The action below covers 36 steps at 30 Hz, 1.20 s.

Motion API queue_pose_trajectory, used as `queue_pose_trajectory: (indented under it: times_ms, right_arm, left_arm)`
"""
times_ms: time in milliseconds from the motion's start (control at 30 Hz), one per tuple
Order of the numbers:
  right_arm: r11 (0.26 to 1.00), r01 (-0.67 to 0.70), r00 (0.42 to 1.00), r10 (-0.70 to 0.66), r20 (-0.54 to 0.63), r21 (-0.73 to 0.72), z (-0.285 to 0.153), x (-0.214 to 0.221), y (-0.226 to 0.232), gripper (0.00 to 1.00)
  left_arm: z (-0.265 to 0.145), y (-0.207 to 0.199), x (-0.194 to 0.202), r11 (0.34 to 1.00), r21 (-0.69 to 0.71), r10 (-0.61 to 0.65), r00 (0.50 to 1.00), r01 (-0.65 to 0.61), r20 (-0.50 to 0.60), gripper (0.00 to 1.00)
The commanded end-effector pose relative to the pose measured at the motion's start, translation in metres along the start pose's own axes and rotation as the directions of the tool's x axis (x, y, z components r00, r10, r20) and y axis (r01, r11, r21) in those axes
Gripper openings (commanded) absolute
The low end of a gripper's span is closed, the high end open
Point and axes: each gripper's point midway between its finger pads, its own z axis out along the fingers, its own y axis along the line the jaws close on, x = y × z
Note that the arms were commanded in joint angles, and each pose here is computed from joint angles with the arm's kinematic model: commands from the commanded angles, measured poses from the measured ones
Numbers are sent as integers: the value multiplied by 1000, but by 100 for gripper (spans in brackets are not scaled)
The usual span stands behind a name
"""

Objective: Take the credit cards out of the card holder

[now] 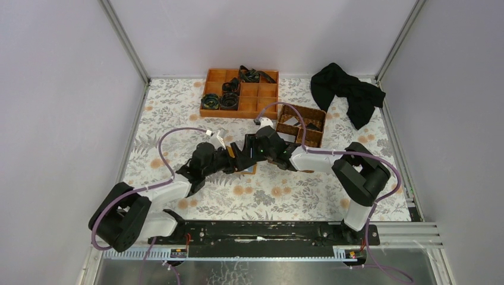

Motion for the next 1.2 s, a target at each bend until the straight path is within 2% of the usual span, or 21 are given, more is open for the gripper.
queue_pose_trajectory:
  times_ms: [0,167,267,367,467,633,867,1000,1067,1167]
  right_arm:
    - [999,13,995,-16,-103,-33,-38,22,1,69]
    - [999,8,992,-13,-124,-41,-35,29,0,70]
    - [999,-8,993,3,-115,-41,-34,26,2,59]
    - [999,-35,995,33,-94,-26,-37,22,-5,57]
    - [998,-64,997,62,-53,-25,-47,11,-14,57]
    - [994,-101,994,103,-45,42,-57,5,-50,57]
    - [971,-164,985,171,-28,172,-71,4,-115,56]
    - [980,-155,987,160,-31,125,-73,-2,-107,56]
    - [986,-160,986,161,-31,52,-72,-7,-92,56]
    - [992,-130,991,130,-19,7,-72,-16,-72,57]
  left_arm:
    - [-35,145,-4,806,-581,-31,989,108,142,78]
    - [-33,139,-25,791,-595,-22,979,141,203,78]
    - [-31,131,-51,776,-611,6,966,158,257,79]
    - [-27,121,-78,774,-607,25,951,177,309,79]
    - [-26,129,-98,753,-621,-1,944,217,329,76]
    - [-22,155,-96,714,-639,-79,940,286,332,71]
    - [-41,152,-103,715,-630,-33,915,304,403,71]
    - [-48,149,-112,718,-644,28,914,263,405,71]
    - [-44,153,-109,711,-658,25,925,250,379,71]
    - [-30,151,-101,742,-625,-18,939,242,342,71]
